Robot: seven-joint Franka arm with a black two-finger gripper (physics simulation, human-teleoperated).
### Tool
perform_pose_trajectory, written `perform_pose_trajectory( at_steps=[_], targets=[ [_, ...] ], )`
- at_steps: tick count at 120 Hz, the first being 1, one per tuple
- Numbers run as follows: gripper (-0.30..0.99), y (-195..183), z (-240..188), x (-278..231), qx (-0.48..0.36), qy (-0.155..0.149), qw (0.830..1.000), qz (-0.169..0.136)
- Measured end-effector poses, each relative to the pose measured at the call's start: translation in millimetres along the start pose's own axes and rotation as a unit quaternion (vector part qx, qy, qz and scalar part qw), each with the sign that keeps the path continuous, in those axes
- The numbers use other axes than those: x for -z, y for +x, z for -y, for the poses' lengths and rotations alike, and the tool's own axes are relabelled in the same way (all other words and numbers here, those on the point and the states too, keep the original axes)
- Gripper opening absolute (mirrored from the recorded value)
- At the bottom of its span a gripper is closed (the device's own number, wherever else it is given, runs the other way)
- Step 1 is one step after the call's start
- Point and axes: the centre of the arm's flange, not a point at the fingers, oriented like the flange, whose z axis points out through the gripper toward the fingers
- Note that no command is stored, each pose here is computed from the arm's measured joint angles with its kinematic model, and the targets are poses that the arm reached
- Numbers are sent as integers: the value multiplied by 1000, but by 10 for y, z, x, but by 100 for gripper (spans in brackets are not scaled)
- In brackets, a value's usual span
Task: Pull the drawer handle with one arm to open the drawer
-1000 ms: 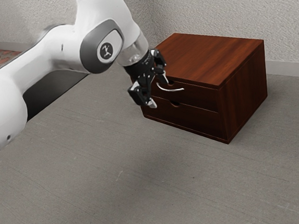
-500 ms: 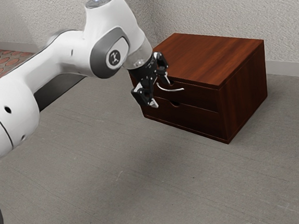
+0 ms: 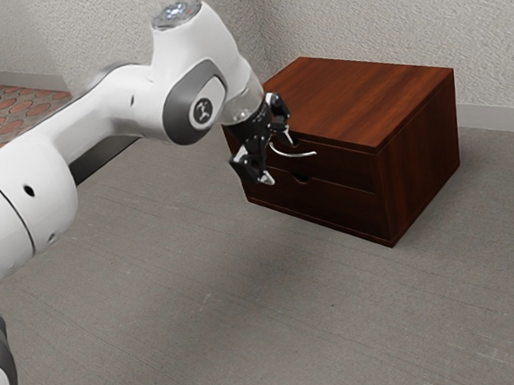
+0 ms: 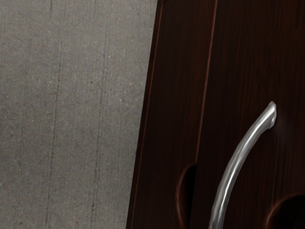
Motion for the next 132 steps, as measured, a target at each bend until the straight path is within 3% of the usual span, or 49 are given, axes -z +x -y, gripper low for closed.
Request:
perform_pose_trajectory(
  at_steps=[46, 94, 132],
  targets=[
    [58, 75, 31, -220, 3, 8, 1000, -1],
    [45, 68, 26, -185, 2, 4, 1000, 0],
    [31, 76, 112, -206, 1, 18, 1000, -2]
  ],
)
